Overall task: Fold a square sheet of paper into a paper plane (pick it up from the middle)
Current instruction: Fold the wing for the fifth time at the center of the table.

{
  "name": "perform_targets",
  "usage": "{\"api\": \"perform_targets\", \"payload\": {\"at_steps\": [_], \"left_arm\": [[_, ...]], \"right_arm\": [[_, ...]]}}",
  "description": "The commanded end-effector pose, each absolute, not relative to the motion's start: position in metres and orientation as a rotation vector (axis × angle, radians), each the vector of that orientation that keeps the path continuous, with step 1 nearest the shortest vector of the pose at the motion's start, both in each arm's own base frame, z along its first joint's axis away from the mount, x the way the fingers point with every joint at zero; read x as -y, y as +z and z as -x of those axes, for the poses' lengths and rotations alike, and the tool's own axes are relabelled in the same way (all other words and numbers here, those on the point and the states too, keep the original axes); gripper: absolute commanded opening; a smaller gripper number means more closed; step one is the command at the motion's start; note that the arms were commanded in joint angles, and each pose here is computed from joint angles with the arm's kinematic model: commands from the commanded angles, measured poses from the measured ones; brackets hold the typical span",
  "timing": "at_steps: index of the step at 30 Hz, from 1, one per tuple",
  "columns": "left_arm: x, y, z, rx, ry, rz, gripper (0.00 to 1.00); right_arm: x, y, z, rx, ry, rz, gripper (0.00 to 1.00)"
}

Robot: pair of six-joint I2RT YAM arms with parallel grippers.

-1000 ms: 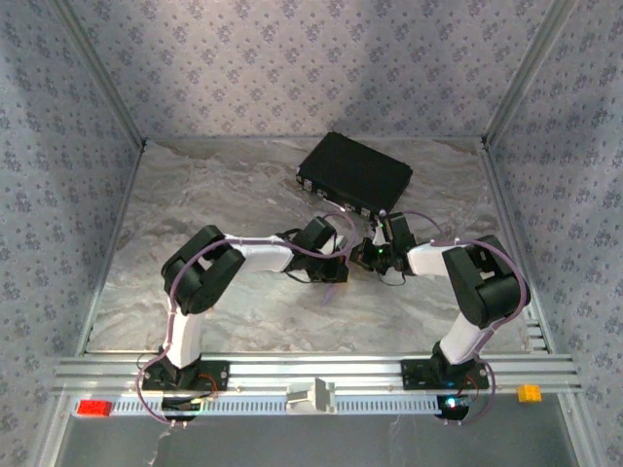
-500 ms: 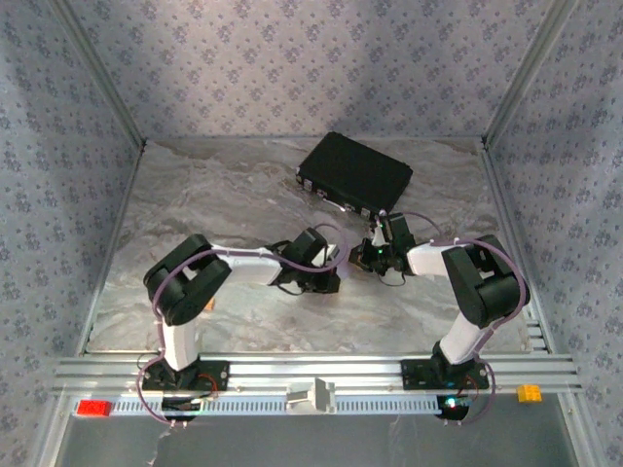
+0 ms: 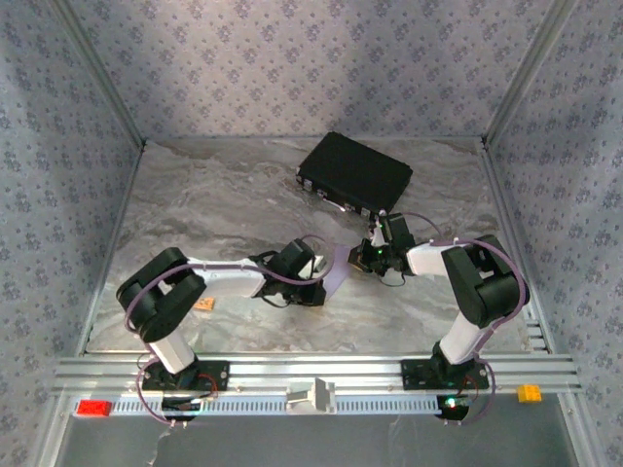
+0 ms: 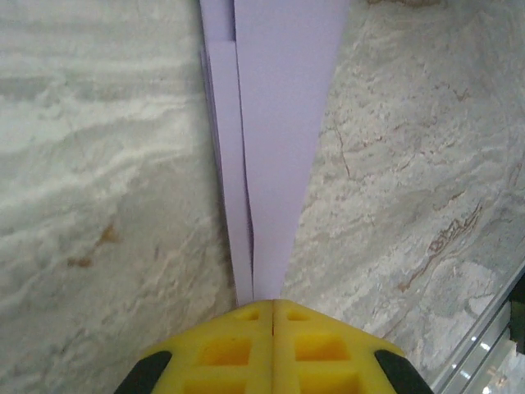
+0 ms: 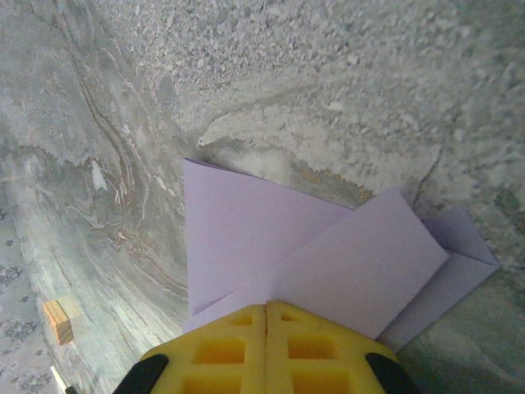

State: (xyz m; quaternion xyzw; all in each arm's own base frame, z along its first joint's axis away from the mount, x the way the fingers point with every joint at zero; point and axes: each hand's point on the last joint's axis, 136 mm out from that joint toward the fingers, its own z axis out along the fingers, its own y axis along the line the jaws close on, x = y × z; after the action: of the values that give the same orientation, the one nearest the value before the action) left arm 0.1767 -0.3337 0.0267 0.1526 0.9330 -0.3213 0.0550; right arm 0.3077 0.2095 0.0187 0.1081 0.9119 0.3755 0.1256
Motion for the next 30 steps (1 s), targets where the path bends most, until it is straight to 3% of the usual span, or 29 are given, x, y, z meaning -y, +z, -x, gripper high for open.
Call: {"api": "perform_targets", "payload": {"at_steps": [1, 6, 13, 23, 30], "left_arm": [[0.329, 0.039, -0.175, -2.818, -0.942, -0.477, 0.06], [0.346, 0.053, -0.189, -2.758, -1.01, -0.478, 0.07], [0.353, 0.03, -0.201, -2.807, -0.975, -0.46, 0.07], [0.326, -0.02, -0.178, -2.932, -0.927, -0.327, 0.0], [0.324, -0.022, -0.177, -2.937, -0.926, -0.309, 0.0]], "right_arm": [[-0.187, -0.014, -0.292, -2.777, 0.92, -0.419, 0.04], [-0.189, -0.013, -0.292, -2.772, 0.934, -0.416, 0.05], [-0.194, -0.007, -0.295, -2.755, 0.965, -0.395, 0.06], [-0.205, 0.04, -0.308, -2.648, 1.044, -0.253, 0.12], [-0.237, 0.043, -0.281, -2.676, 1.105, -0.118, 0.13]]}}
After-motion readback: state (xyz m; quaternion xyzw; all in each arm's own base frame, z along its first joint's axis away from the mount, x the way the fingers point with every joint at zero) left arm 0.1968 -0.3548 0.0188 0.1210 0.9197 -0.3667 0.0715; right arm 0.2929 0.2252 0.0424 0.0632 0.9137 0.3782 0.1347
